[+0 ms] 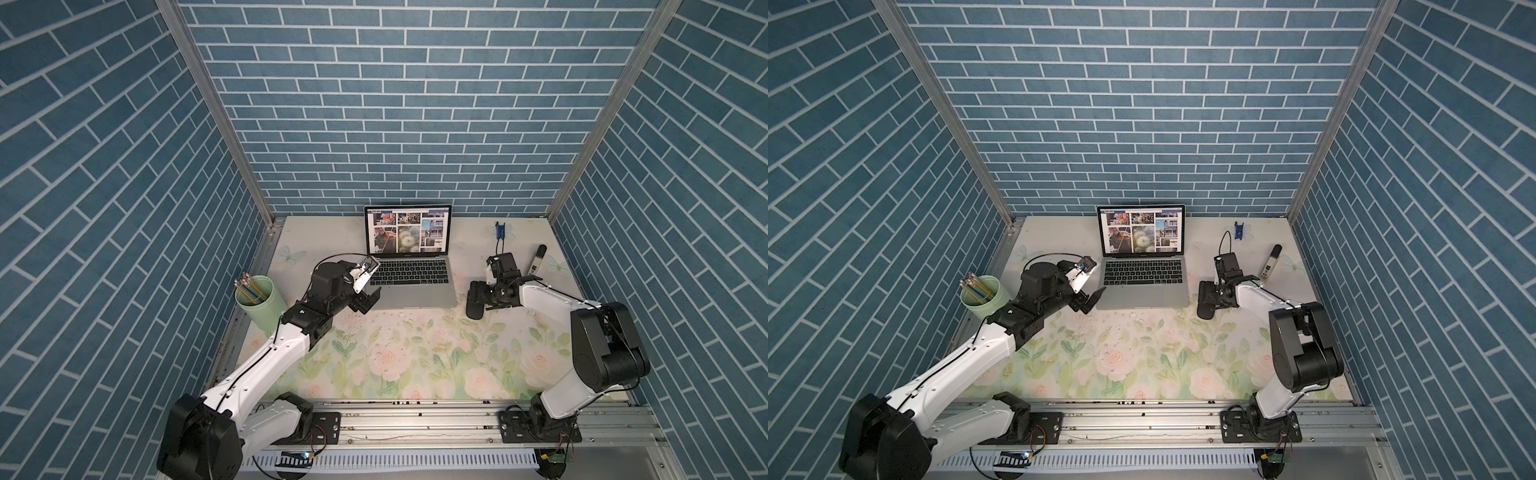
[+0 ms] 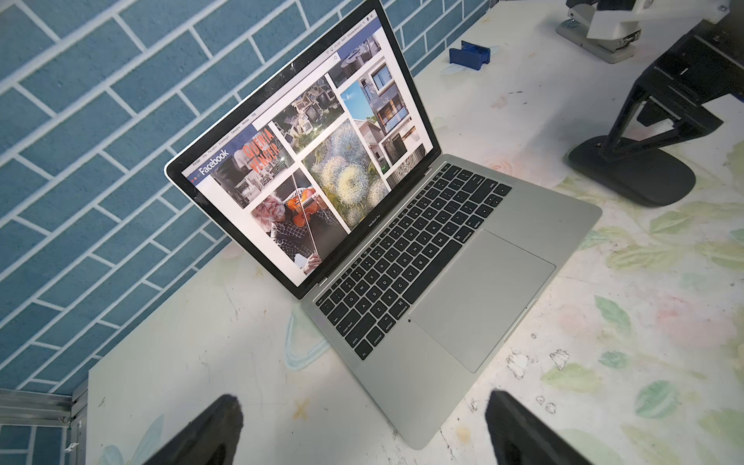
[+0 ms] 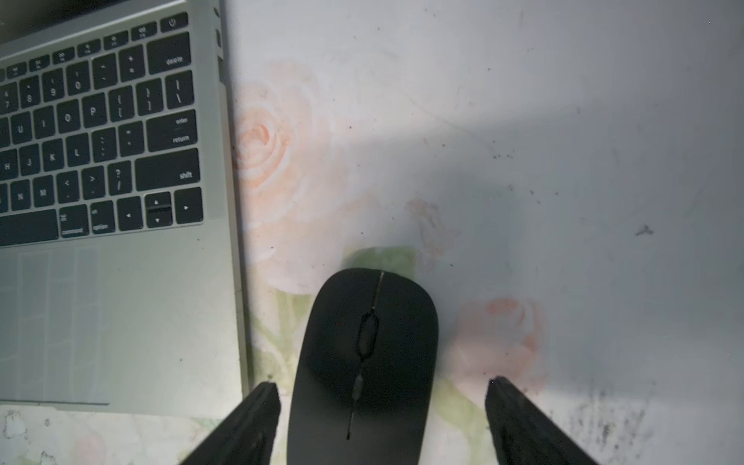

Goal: Remove the wireless mouse receiver from the laptop
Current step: Place the mouse at the center of the board.

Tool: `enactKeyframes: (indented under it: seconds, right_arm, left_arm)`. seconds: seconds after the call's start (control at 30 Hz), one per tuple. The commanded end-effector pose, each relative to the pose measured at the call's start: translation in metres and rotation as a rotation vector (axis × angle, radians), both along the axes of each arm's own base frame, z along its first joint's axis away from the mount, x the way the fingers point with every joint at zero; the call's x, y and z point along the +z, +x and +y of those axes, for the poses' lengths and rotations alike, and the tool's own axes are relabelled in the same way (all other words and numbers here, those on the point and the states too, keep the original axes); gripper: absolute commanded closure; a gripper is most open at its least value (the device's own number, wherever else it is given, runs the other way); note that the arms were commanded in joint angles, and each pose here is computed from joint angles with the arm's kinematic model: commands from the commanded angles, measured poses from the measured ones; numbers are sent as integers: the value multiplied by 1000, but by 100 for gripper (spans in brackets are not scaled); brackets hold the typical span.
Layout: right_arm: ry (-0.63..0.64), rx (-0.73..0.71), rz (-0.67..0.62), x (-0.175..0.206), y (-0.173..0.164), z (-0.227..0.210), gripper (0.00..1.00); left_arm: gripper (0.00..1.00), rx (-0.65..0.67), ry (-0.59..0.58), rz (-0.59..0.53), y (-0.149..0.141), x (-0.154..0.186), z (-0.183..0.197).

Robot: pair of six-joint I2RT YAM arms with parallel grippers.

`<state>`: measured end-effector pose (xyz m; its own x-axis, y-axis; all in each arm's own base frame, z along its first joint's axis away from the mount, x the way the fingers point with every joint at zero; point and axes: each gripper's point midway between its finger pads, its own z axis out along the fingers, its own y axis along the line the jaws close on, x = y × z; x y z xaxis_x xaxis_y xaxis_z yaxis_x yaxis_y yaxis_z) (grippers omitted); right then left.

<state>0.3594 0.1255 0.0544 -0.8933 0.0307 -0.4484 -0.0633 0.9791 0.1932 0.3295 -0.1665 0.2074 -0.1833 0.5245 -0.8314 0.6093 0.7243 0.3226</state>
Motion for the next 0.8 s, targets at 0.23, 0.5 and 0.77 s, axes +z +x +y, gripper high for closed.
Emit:
enactKeyframes:
  seconds: [0.23,0.5,0.77]
  right_arm:
    - [-47,43,37,-12,-10,16,16]
    - [-99,27,49,-20,-20,8,16]
    - [-124,38,62,-27,-27,11,17]
  left_arm:
    - [0,-1,-5,-4,-4,0,4]
    - [1,-4,-6,-4,-2,-1,3]
    - [0,-3,-7,-1,-2,-2,4]
